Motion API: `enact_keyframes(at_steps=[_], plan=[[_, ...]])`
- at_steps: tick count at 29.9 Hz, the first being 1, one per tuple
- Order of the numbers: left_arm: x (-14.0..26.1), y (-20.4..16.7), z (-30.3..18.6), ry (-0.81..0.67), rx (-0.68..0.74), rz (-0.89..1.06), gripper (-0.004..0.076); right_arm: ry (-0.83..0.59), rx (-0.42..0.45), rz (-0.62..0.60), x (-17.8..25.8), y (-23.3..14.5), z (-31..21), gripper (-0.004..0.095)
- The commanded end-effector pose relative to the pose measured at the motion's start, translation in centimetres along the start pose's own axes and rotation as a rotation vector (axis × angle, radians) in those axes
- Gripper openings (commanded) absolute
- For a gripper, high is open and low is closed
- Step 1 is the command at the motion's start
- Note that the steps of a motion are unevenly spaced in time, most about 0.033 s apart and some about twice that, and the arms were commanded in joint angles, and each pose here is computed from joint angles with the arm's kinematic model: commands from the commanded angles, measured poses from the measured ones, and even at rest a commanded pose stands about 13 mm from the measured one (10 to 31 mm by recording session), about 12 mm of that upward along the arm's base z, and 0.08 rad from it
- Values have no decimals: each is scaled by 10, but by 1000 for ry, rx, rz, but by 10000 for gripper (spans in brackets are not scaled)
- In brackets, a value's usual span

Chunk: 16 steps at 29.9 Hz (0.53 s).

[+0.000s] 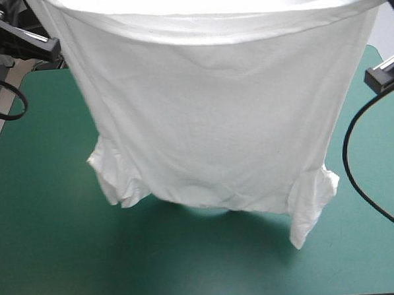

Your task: Fold the cloth

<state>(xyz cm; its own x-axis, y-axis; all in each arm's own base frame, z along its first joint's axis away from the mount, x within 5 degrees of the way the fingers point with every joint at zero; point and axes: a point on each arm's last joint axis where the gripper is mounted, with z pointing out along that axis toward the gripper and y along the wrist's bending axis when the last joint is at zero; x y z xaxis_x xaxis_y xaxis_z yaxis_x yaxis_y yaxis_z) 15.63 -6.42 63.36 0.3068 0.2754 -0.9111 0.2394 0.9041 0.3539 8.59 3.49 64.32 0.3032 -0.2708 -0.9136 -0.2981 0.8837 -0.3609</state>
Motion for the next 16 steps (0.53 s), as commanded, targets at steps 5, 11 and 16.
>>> enact_keyframes(at_steps=[5,11,16], plan=[[-22,8,3,-200,-84,50,-18,-152,76,-48,-25,-6,-12,-4],[11,-9,63,-94,-83,62,-18,-54,45,-3,3,-17,40,-3],[47,-18,122,-99,-134,31,-18,53,28,52,49,-32,111,-4]])
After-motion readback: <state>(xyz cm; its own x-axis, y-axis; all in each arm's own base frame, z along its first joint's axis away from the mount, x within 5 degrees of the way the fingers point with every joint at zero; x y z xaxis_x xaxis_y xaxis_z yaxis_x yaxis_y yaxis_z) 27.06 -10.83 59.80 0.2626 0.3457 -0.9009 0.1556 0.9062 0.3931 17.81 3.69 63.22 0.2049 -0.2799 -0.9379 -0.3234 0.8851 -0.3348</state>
